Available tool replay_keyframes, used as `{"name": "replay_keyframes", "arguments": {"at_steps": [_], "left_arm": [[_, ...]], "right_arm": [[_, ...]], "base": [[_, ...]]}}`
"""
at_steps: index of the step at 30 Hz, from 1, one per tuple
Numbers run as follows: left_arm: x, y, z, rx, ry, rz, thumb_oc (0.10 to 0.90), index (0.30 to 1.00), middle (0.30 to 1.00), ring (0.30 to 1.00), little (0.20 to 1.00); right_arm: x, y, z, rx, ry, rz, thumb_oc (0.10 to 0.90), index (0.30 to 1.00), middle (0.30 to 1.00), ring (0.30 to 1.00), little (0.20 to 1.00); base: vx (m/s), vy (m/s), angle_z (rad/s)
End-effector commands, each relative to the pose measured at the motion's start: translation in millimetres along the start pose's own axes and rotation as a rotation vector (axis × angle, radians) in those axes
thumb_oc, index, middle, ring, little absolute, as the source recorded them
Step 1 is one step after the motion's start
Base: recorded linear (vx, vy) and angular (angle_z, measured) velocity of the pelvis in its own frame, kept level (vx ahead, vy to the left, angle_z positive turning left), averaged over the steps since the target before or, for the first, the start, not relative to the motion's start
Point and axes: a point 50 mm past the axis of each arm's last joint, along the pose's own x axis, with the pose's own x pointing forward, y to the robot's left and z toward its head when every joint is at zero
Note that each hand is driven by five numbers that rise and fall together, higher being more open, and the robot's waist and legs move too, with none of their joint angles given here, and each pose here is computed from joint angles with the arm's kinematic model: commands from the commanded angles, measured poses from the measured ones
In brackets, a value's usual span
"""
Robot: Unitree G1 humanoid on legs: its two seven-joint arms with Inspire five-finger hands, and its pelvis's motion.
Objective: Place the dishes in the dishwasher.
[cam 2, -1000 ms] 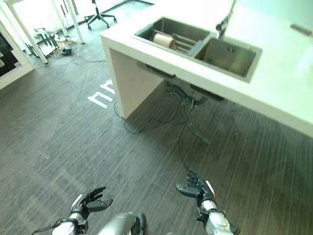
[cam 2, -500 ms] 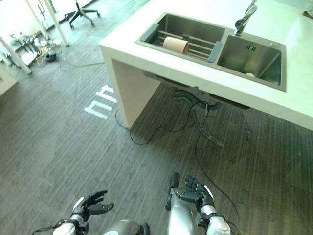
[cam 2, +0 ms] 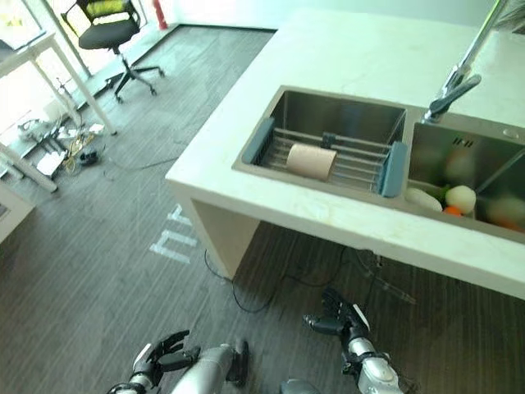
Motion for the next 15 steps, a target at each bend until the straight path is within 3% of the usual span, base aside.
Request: {"name": "replay_keyframes", "arguments": {"at_steps": [1,4,8,15], "left_arm": [[-7.6,13.4,-6.2,0.041,-0.020,0.062,0.800,0.900,0.900,0.900,0.900],[-12.3,17.3,-19.0,0.053,0.033,0.083,0.800,0.900,0.900,0.900,0.900],[-15.5,20.8,-30.6,0.005,0.072,0.136,0.800,0.900,0.900,0.900,0.900],[-5.1,22.1,-13.4,0.016,0.014,0.163,0.800,0.900,0.900,0.900,0.900]], "right_arm": [[3.8,-5.1,30.6,-0.074,-0.140,0.013,0.800,0.900,0.900,0.900,0.900],[6.7,-4.6,29.7,-0.055,-0.126,-0.009,0.800,0.900,0.900,0.900,0.900],[5.7,-6.8,15.4,-0.071,-0.069,-0.030,0.800,0.900,0.900,0.900,0.900],[2.1,-22.0,-9.0,-0.054,0.028,-0.121,0.800,0.900,0.900,0.900,0.900]], "base": [[0.11,0.028,-0.95],[0.20,0.124,-1.16],[0.18,0.132,-0.17],[0.01,0.057,-0.08]]}}
